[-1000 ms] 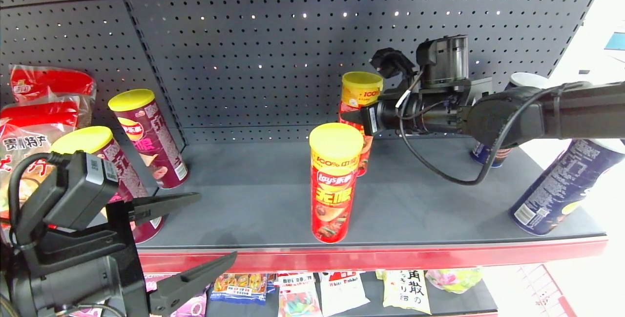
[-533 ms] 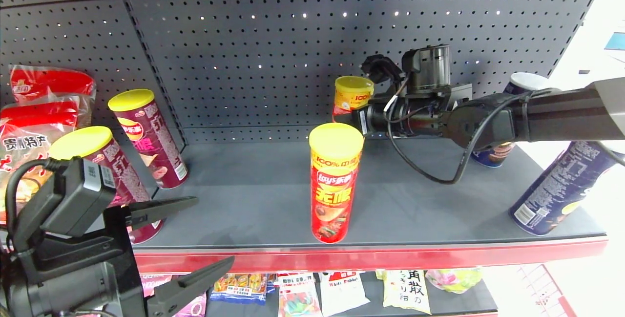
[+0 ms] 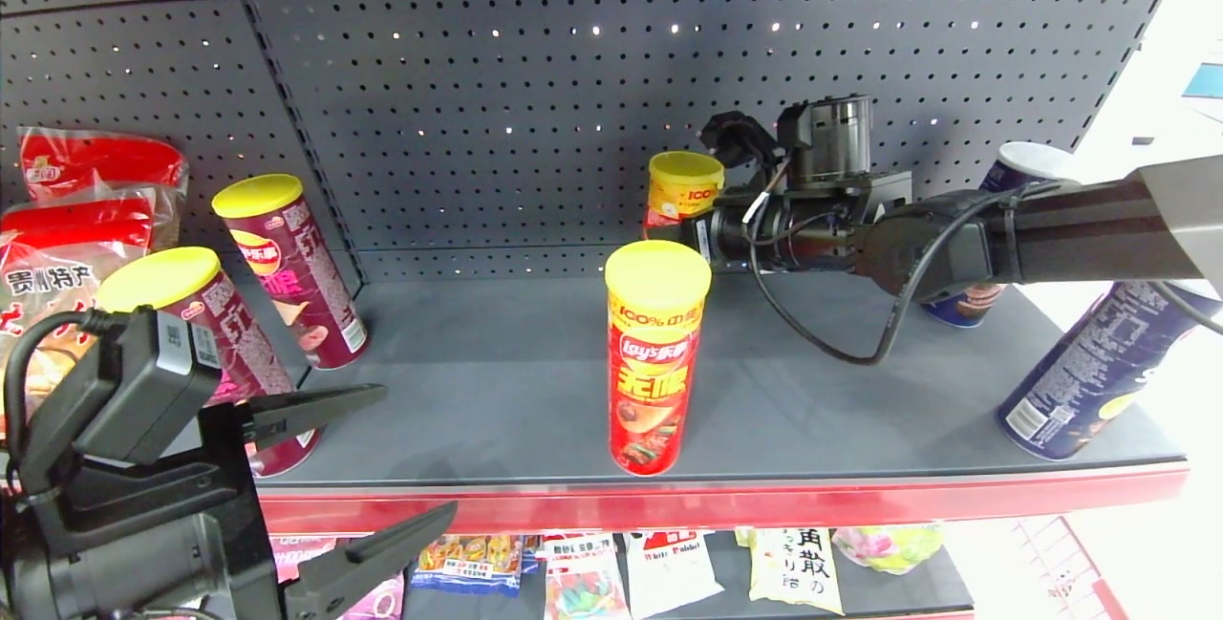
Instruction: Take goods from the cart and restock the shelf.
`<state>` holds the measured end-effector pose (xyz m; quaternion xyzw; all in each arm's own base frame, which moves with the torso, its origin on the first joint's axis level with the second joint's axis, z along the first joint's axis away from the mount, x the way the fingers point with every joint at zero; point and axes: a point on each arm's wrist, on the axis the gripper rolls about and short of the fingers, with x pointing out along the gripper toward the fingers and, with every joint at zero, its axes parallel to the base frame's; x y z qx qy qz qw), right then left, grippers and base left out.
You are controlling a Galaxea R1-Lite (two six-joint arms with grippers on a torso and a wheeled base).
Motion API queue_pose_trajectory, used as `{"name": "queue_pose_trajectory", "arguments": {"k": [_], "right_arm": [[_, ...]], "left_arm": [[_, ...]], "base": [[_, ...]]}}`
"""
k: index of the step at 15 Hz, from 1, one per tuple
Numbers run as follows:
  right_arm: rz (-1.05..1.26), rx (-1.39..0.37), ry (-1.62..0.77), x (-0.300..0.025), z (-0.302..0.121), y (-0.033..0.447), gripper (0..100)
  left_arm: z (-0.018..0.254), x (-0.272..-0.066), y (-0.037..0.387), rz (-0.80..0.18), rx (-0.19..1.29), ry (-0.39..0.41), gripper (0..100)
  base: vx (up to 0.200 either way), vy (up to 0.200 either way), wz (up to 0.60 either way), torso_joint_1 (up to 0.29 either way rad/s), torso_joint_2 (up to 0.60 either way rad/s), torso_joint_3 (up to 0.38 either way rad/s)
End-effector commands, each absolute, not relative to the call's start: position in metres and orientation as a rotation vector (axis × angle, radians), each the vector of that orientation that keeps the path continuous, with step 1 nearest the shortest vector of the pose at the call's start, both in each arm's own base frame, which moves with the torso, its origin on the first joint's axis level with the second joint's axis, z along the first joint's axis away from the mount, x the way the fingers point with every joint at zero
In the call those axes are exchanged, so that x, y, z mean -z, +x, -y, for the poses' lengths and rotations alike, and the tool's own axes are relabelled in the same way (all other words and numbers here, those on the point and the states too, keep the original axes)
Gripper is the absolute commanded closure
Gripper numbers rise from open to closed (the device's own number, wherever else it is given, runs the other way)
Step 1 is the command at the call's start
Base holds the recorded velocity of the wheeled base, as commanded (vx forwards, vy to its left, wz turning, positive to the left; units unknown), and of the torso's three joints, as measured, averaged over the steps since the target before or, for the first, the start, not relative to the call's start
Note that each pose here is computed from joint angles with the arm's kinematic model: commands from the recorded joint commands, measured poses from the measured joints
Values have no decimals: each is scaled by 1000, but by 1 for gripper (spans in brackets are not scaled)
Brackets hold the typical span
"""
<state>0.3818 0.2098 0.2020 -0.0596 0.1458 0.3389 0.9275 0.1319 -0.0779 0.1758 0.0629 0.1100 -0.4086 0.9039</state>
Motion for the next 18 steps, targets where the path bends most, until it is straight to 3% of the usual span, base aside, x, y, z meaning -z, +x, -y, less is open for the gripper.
{"name": "queue_pose_trajectory", "arguments": {"k": [1, 2, 3, 12, 15, 18], "right_arm": [[-304, -700, -116, -203, -211, 379, 100], [-309, -701, -112, -202, -212, 378, 100], [-309, -699, -112, -202, -211, 378, 0], [-345, -664, -105, -216, -186, 333, 0], [-409, -481, -64, -215, -149, 291, 0], [-453, -437, -72, -205, -116, 222, 0]], "left_arm": [[78, -175, 132, -229, 844, 130, 0], [78, -175, 132, -232, 845, 131, 0], [78, -175, 132, -231, 845, 130, 0], [78, -175, 133, -234, 848, 129, 0], [80, -173, 136, -253, 851, 126, 0], [84, -170, 144, -281, 847, 129, 0]], "base": [[0, 0, 0, 0, 0, 0], [0, 0, 0, 0, 0, 0], [0, 0, 0, 0, 0, 0], [0, 0, 0, 0, 0, 0], [0, 0, 0, 0, 0, 0], [0, 0, 0, 0, 0, 0]]}}
